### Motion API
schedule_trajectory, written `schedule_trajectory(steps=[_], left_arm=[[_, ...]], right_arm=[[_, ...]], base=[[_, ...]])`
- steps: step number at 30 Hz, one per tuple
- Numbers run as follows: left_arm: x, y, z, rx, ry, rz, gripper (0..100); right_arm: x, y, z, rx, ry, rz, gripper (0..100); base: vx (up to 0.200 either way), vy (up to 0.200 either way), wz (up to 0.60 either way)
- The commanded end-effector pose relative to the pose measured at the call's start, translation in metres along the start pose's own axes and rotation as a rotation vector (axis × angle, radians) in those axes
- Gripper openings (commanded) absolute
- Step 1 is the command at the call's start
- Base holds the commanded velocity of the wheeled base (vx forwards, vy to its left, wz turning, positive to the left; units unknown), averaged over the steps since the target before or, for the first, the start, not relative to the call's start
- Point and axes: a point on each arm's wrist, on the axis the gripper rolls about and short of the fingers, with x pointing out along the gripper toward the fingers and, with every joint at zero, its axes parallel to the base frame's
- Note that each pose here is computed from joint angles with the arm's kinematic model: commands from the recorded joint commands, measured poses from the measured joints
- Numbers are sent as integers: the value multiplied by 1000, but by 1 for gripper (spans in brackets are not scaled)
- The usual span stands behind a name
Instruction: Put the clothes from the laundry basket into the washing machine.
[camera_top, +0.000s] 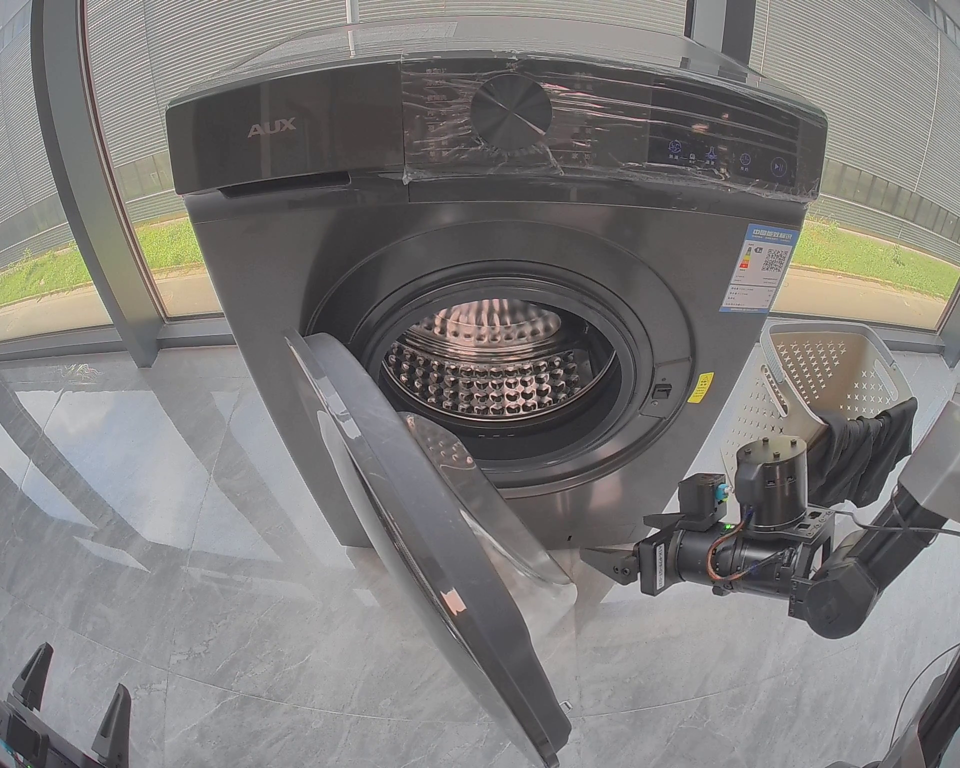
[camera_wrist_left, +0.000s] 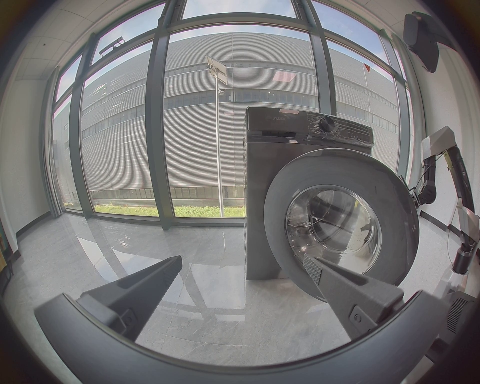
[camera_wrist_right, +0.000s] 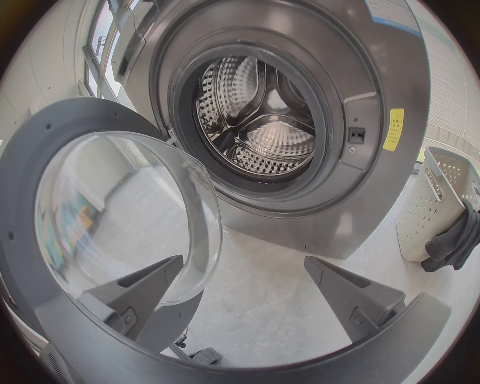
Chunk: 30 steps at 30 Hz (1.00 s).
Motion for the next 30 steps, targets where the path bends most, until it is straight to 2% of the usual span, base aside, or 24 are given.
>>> schedule_trajectory(steps=[1, 7, 12, 13, 15, 22, 24, 27, 30], left_arm=[[0, 0, -4, 0, -2, 0, 100], [0, 0, -4, 0, -2, 0, 100], [0, 0, -4, 0, -2, 0, 100], [0, 0, -4, 0, 0, 0, 100], [0, 0, -4, 0, -2, 0, 100], [0, 0, -4, 0, 0, 0, 100], [0, 0, -4, 0, 0, -1, 100], [0, 0, -4, 0, 0, -1, 100], [0, 0, -4, 1, -2, -1, 100]], right_arm=[[16, 4, -14, -1, 57, 14, 100], [11, 18, -22, -19, 84, 55, 100], [3, 36, -26, -48, 59, 134, 100], [1, 42, -28, -58, 50, 183, 100], [1, 46, -28, -67, 31, 219, 100], [13, 42, -18, -62, -13, 205, 100], [19, 42, -12, -44, -28, 200, 100], [32, 39, -4, -5, -60, 139, 100], [40, 28, -6, 0, -55, 88, 100]], base=[[0, 0, 0], [0, 0, 0], [0, 0, 0], [0, 0, 0], [0, 0, 0], [0, 0, 0], [-100, 0, 0], [-200, 0, 0], [-133, 0, 0]])
